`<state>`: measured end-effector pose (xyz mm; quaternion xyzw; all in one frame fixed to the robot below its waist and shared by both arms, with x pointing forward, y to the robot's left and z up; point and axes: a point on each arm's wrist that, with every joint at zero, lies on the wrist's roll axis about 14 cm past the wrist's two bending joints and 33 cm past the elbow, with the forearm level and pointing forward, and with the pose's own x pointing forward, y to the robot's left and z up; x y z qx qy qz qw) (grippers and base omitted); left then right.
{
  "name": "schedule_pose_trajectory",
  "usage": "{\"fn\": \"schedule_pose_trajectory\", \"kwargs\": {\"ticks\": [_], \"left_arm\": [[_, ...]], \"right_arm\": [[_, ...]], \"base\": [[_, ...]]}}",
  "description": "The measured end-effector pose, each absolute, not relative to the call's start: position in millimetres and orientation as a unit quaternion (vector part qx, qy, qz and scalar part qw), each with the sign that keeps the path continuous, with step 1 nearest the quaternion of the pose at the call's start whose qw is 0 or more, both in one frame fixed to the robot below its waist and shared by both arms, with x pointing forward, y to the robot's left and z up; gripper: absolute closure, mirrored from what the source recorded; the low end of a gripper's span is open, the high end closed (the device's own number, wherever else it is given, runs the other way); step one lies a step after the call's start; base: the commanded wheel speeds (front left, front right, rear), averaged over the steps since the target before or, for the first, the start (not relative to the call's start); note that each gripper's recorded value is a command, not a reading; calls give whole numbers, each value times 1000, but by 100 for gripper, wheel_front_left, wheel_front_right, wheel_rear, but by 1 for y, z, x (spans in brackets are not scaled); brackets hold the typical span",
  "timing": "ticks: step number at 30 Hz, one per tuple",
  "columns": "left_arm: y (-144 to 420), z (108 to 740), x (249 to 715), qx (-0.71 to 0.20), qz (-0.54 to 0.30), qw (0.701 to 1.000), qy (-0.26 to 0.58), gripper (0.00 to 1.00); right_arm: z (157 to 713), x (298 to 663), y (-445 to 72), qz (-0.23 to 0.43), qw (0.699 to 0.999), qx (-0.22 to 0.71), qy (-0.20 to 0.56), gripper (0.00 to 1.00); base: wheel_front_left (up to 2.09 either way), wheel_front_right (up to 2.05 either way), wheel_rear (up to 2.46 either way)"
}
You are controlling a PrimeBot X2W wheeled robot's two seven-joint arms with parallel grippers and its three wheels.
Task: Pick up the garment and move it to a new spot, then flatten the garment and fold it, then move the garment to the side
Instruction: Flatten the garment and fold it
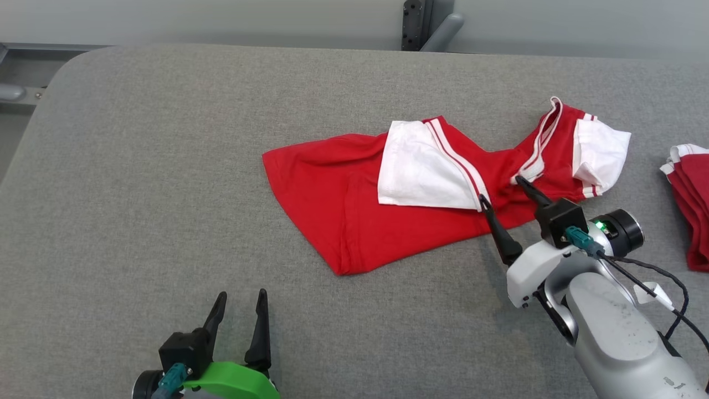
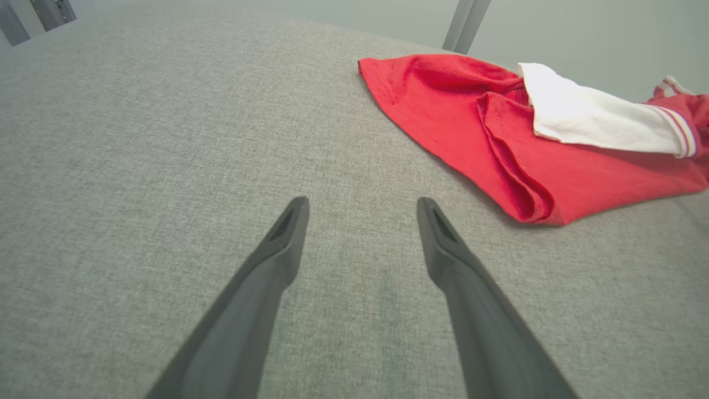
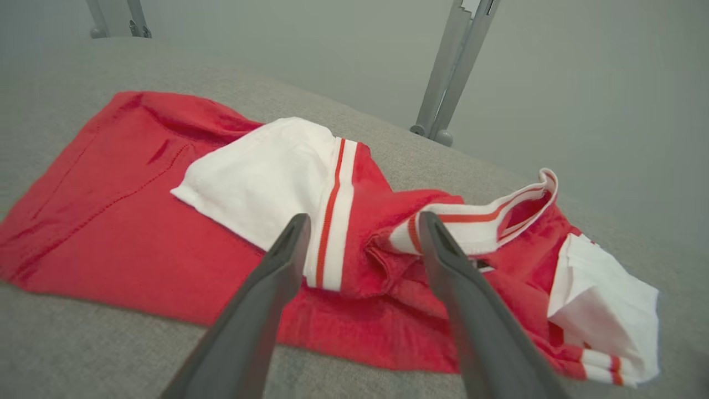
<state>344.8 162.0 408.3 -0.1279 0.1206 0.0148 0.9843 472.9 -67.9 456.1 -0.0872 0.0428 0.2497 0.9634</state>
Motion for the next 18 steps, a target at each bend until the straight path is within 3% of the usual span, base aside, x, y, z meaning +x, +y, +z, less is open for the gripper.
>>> {"fn": "schedule_pose_trajectory", "kwargs": {"ticks": [11, 18], "left_arm": [[175, 400, 330, -138, 43, 980, 135, 0], [180, 398, 324, -143, 58, 978, 139, 0]], "right_arm": [[433, 463, -16, 364, 913, -173, 56, 0], [424, 475, -4, 388, 890, -229, 66, 0]], "base": [[0, 0, 0], [0, 0, 0]]}}
